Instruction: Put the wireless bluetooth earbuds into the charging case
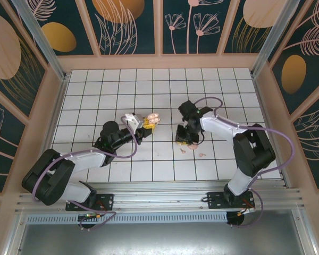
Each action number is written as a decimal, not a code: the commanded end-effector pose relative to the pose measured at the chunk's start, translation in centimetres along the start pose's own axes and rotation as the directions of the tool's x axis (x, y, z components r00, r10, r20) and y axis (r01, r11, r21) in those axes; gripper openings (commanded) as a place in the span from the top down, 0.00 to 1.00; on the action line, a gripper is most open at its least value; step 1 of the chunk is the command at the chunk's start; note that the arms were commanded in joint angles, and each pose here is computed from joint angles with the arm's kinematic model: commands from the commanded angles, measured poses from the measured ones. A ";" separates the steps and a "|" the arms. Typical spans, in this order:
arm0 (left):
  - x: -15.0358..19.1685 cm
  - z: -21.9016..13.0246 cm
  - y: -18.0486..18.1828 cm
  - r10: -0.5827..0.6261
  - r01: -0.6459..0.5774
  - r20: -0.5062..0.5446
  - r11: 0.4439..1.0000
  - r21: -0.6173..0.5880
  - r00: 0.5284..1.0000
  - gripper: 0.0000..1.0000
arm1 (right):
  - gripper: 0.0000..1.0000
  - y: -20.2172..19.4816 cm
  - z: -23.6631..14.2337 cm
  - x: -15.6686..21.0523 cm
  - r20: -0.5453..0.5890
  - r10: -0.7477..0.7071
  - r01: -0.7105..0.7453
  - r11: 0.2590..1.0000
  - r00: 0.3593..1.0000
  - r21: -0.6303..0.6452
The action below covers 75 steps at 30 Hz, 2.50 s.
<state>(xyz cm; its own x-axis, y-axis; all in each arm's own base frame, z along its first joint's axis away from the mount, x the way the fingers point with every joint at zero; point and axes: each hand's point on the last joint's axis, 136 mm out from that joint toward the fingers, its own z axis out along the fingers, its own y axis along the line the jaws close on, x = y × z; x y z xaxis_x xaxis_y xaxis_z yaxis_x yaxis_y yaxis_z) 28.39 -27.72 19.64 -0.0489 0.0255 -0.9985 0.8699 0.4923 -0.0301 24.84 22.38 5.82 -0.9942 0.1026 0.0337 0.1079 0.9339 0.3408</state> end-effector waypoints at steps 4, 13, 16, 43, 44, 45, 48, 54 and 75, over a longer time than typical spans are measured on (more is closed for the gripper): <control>-1.2 -0.7 -0.4 0.009 -0.009 0.034 1.000 0.000 0.999 0.89 | 0.77 2.6 0.2 4.0 -0.033 0.108 -0.110 0.991 0.994 -0.078; -2.0 -1.6 -2.3 0.085 -0.090 0.070 0.993 0.075 0.994 0.89 | 0.77 3.2 2.0 6.8 -0.066 0.153 -0.157 0.986 0.986 -0.059; -2.2 -1.9 -1.8 0.104 -0.106 0.071 0.994 0.037 0.992 0.89 | 0.77 3.0 2.4 7.3 -0.077 0.173 -0.177 0.983 0.982 -0.051; -2.1 -2.2 -1.5 0.093 -0.093 0.048 0.996 0.013 0.995 0.89 | 0.61 2.6 4.7 8.2 -0.122 0.137 -0.139 0.990 0.983 -0.002; -2.0 -2.2 -1.5 0.091 -0.092 0.046 0.996 0.012 0.995 0.89 | 0.60 2.9 4.4 8.0 -0.117 0.129 -0.131 0.991 0.985 -0.007; -2.0 -2.2 -1.5 0.091 -0.092 0.047 0.996 0.012 0.995 0.89 | 0.60 2.9 4.1 7.9 -0.113 0.122 -0.123 0.992 0.986 -0.003; -2.2 -2.2 -1.5 0.090 -0.090 0.049 0.996 0.010 0.995 0.89 | 0.61 3.4 2.7 6.8 -0.084 0.077 -0.078 0.997 0.994 -0.011; -2.3 -2.2 -1.4 0.090 -0.090 0.050 0.996 0.005 0.995 0.89 | 0.70 6.0 1.8 4.8 -0.065 -0.017 0.011 0.995 0.998 -0.095; -2.0 -2.2 -1.2 0.085 -0.085 0.037 0.996 -0.005 0.996 0.89 | 0.70 5.2 6.3 6.7 -0.203 -0.092 0.072 0.992 0.975 -0.107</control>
<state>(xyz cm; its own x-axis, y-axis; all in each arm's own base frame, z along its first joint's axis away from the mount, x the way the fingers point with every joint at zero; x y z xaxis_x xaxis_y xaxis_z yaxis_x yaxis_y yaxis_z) 26.42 -26.46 21.13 0.0198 0.0411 -0.9990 0.8707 0.4904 0.0375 19.49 29.97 2.64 -0.9844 -0.0182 0.1749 0.0609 0.8979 0.4360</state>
